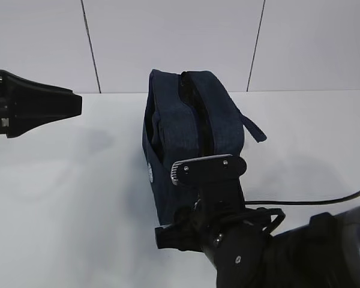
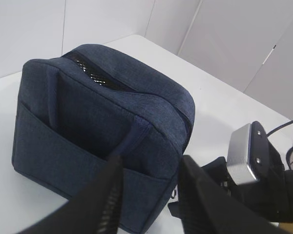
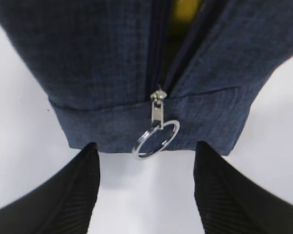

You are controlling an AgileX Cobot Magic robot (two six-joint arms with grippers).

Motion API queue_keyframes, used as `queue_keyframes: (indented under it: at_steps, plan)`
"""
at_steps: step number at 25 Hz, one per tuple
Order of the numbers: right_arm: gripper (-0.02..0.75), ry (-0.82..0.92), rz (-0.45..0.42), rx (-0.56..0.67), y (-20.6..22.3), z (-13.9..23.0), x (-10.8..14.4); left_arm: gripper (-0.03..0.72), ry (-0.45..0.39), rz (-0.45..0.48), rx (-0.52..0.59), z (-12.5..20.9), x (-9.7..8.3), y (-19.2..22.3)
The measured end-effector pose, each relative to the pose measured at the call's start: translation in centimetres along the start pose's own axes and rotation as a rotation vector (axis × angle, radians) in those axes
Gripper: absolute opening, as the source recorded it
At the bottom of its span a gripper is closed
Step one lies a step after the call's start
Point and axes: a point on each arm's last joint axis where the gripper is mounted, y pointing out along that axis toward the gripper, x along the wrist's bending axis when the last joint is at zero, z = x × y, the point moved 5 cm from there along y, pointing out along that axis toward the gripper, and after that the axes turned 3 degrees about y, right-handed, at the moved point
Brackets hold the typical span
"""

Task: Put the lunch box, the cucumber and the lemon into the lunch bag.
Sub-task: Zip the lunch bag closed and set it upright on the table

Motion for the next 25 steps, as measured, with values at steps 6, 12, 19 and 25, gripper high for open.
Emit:
queue_keyframes:
  at_steps: [6,12,19,25]
  plan:
    - [0.463,0.026,0.012,-0.006,0.3,-0.5,-0.4,0.276,0.000,0.002,0.000,0.0,0.0,0.0]
    - [0.463,0.051,0.023,-0.002,0.7,-0.7,-0.8,0.276,0.000,0.002,0.000,0.0,0.0,0.0]
    - [0.430,0.063,0.027,0.018,1.1,-0.2,-0.9,0.276,0.000,0.004,-0.001,0.0,-0.1,0.0]
    - [0.387,0.078,0.029,0.017,1.2,-0.2,-0.9,0.276,0.000,0.006,-0.001,0.0,-0.1,0.0]
